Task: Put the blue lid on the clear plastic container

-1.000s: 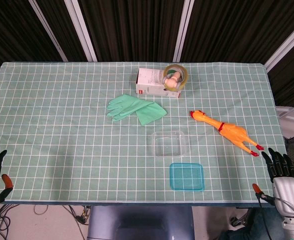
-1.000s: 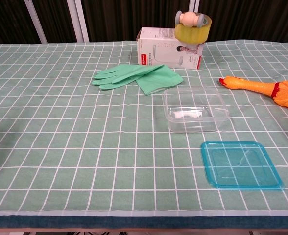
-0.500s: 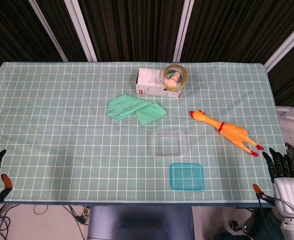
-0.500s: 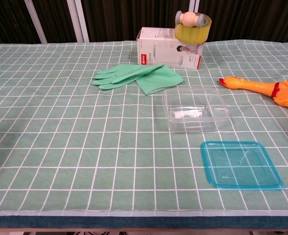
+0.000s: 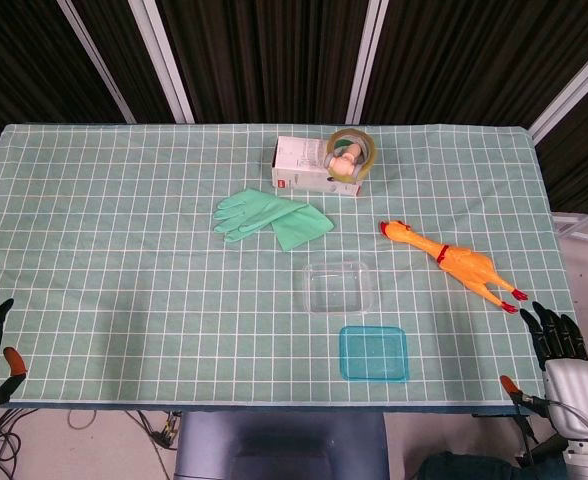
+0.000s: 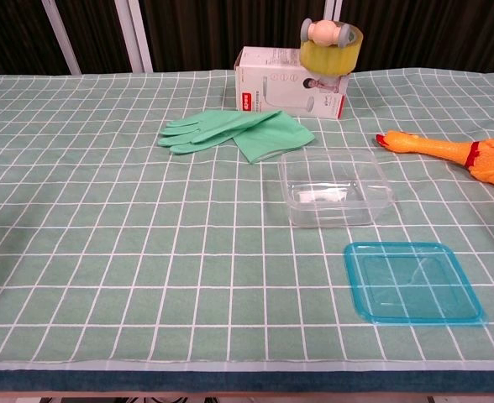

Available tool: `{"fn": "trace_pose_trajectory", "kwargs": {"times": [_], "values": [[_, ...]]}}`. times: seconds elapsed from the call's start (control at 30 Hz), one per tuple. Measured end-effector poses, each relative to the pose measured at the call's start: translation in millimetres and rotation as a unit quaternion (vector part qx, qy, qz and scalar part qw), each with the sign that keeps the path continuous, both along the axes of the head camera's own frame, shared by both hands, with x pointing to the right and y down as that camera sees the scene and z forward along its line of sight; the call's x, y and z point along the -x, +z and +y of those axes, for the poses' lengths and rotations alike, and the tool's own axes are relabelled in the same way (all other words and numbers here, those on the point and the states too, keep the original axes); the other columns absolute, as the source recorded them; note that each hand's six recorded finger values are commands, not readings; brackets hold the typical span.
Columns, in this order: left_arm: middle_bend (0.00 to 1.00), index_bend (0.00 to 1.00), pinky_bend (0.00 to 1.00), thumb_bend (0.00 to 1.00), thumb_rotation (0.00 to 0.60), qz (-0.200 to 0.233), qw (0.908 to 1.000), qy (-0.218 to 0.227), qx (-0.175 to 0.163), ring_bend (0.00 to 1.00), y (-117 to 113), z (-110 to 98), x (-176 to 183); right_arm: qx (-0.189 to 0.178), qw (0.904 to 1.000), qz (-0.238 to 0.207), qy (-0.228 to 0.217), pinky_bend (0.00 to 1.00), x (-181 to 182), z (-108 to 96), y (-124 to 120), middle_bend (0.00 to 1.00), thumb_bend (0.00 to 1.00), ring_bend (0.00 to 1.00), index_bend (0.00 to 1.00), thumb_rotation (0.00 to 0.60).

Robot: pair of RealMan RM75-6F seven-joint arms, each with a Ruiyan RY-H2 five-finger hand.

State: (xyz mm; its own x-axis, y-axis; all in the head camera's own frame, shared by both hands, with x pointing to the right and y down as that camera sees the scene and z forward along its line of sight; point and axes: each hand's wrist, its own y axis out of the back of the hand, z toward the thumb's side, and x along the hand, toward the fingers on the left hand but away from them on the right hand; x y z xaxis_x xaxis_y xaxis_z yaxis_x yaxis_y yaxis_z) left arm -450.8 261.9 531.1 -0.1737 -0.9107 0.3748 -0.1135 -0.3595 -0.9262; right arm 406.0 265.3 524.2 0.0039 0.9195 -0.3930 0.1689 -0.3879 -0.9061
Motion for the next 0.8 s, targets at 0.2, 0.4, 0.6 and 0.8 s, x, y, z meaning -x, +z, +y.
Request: {"fn": "trace_pose_trajectory", "kwargs": {"times": [0.2, 0.4, 0.6, 0.8], "values": [[0.00, 0.10, 0.00, 0.76, 0.600, 0.001, 0.9999, 0.002, 0.012, 0.00, 7, -3, -3, 0.064, 0.9972, 0.019, -0.032, 0.00, 10, -2, 6, 0.00, 0.21, 0.00, 0.00, 0.600], [0.00, 0.10, 0.00, 0.76, 0.600, 0.006, 0.9995, 0.013, 0.029, 0.00, 16, -3, -11, 0.117, 0.9900, 0.049, -0.061, 0.00, 30, -7, 10, 0.00, 0.17, 0.00, 0.00, 0.600], [0.00, 0.10, 0.00, 0.76, 0.600, 0.012, 0.9991, 0.013, 0.038, 0.00, 21, -6, -15, 0.165, 0.9827, 0.060, -0.060, 0.00, 49, -10, 25, 0.00, 0.17, 0.00, 0.00, 0.600], [0.00, 0.10, 0.00, 0.76, 0.600, 0.017, 0.9995, 0.010, 0.027, 0.00, 16, -10, -14, 0.194, 0.9763, 0.070, -0.065, 0.00, 74, -13, 44, 0.00, 0.17, 0.00, 0.00, 0.600]]}}
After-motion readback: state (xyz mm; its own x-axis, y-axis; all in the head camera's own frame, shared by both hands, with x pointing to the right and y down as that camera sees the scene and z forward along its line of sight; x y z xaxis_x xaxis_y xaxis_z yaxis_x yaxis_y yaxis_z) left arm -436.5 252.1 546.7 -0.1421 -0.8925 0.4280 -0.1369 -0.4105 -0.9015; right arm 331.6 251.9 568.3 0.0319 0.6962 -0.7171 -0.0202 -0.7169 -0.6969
